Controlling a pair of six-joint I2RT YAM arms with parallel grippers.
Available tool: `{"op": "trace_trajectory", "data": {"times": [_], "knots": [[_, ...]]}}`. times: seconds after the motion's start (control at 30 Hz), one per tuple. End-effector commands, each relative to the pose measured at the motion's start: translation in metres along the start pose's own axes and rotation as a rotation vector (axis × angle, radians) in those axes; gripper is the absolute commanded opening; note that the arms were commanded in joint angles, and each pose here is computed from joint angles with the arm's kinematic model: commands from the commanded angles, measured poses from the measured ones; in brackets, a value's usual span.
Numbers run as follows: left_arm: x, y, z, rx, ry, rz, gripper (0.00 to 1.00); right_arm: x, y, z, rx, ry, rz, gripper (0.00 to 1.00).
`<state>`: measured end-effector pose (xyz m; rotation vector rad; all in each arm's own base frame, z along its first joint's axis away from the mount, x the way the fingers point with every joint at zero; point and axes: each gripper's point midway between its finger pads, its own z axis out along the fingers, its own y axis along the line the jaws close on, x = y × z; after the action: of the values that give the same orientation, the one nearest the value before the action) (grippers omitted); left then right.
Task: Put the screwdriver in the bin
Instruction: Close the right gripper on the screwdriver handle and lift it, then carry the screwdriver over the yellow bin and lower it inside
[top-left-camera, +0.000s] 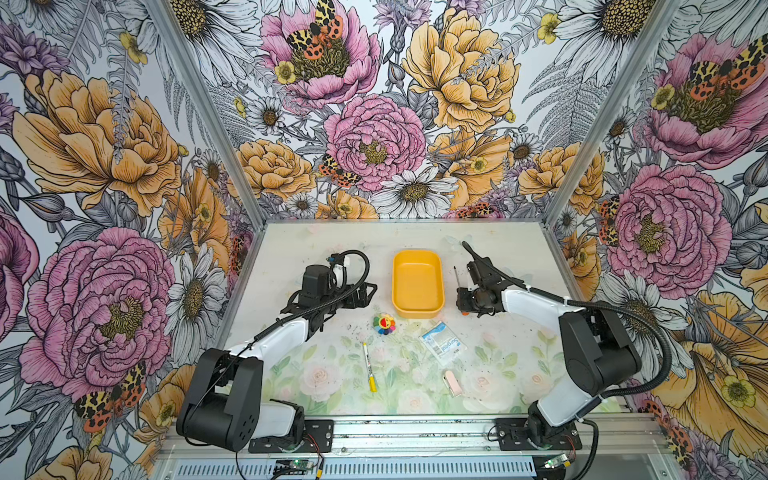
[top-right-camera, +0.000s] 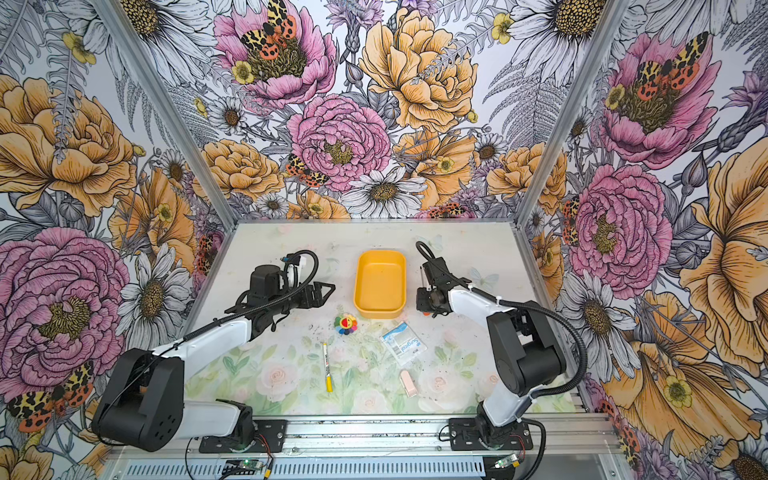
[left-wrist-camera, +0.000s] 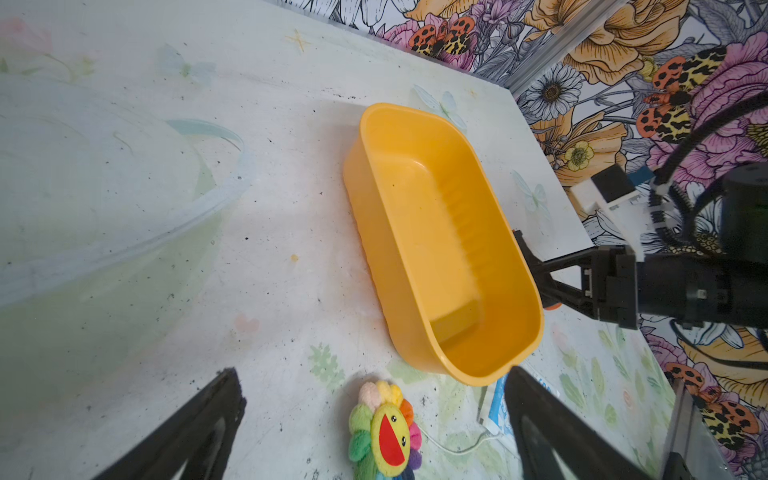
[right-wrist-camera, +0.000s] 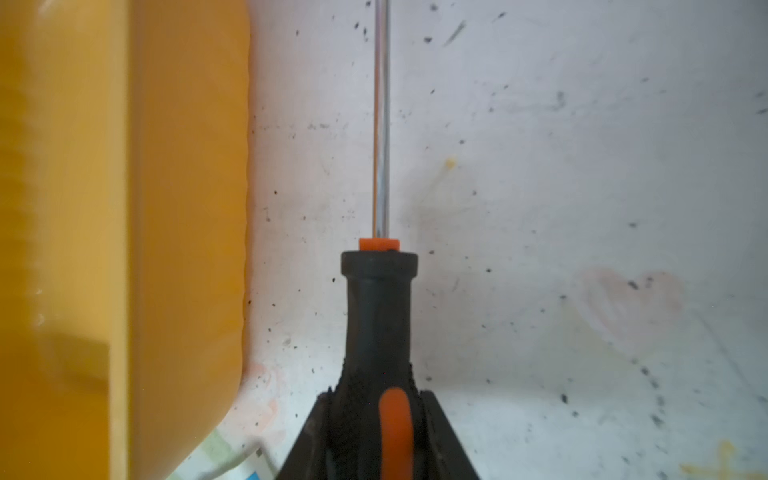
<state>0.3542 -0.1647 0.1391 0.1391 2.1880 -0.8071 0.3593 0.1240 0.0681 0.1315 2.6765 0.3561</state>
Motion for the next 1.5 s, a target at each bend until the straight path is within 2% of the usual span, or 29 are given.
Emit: {"op": "trace_trajectory", "data": {"times": [0.0, 0.2, 0.3, 0.4, 0.63, 0.87, 1.17, 1.47], "knots": [[0.000, -0.002, -0.005, -0.002, -0.005, 0.011, 0.99, -0.059, 0.016, -0.062, -0.124, -0.174, 0.152, 0.00], [-0.001, -0.003, -0.006, -0.005, -0.007, 0.013, 0.99, -0.124, 0.037, -0.143, -0.175, -0.438, 0.339, 0.00], [0.000, -0.003, -0.006, -0.005, -0.006, 0.013, 0.99, -0.140, 0.057, -0.163, -0.145, -0.535, 0.342, 0.00], [0.001, -0.002, -0.006, -0.006, -0.006, 0.012, 0.99, -0.142, 0.080, -0.160, -0.124, -0.559, 0.328, 0.00], [0.003, -0.002, -0.006, -0.007, -0.002, 0.010, 0.99, -0.114, 0.128, -0.103, -0.109, -0.436, 0.247, 0.00], [0.005, 0.000, -0.005, -0.013, 0.004, 0.012, 0.99, -0.069, 0.151, -0.052, -0.076, -0.304, 0.187, 0.00], [0.010, 0.007, -0.002, -0.038, 0.015, 0.009, 0.99, -0.023, 0.149, -0.013, -0.005, -0.164, 0.129, 0.00], [0.014, 0.008, 0.001, -0.040, 0.026, 0.014, 0.99, -0.001, 0.141, 0.013, 0.034, -0.096, 0.135, 0.00]]}}
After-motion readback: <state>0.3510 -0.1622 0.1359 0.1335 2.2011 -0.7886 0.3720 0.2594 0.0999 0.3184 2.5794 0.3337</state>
